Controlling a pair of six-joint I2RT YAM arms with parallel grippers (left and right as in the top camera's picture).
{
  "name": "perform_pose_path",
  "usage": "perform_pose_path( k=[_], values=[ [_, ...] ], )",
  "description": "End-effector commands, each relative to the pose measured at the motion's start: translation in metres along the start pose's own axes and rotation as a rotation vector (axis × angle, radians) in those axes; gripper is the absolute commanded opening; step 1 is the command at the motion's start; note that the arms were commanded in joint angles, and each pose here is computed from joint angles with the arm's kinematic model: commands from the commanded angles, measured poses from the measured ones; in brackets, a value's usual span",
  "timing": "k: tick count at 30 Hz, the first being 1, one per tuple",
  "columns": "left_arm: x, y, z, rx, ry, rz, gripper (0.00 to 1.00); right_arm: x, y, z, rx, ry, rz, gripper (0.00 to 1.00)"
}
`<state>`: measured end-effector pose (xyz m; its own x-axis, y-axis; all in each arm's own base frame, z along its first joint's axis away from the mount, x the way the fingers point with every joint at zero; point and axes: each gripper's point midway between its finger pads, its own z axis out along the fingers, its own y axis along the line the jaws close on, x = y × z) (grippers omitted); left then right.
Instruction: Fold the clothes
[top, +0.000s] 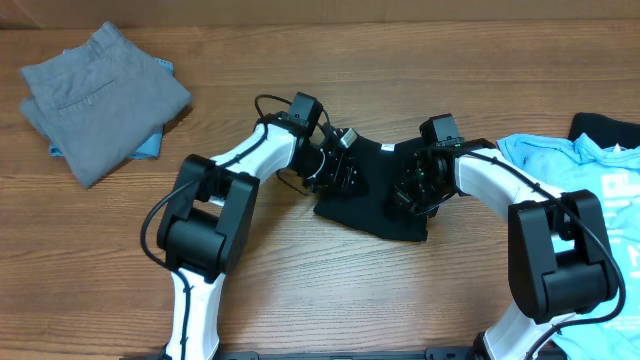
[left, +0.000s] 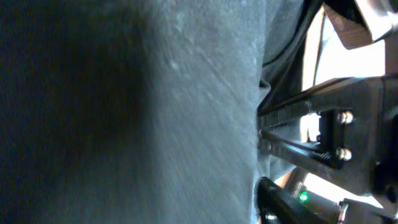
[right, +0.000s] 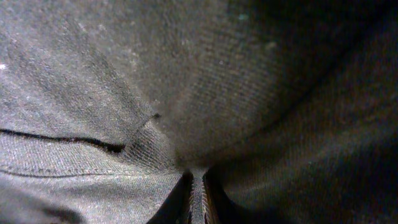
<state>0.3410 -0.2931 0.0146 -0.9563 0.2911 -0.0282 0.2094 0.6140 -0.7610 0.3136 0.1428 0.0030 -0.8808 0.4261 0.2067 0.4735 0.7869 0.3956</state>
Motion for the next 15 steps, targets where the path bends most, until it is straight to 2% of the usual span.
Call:
perform_pose_path(
  k=[1,4,8,12,15],
  values=[
    [0.031,0.041,0.040,-0.043,0.107,-0.112,0.46,0.004,-0.021,0.018,0.074,0.028,0.033,0.10],
    [0.029,0.038,0.038,-0.042,0.099,-0.103,0.27,0.005,-0.021,0.018,0.077,0.031,0.036,0.09],
    [0.029,0.037,0.038,-0.039,0.101,-0.100,0.13,0.009,-0.021,0.017,0.073,0.051,0.042,0.09],
    [0.025,0.032,0.017,-0.042,0.107,-0.086,0.04,0.019,-0.014,0.005,0.050,0.085,0.044,0.09],
    [0.010,0.023,-0.014,-0.058,0.073,-0.048,0.04,0.018,0.001,-0.018,0.018,0.052,-0.006,0.09]
  ],
)
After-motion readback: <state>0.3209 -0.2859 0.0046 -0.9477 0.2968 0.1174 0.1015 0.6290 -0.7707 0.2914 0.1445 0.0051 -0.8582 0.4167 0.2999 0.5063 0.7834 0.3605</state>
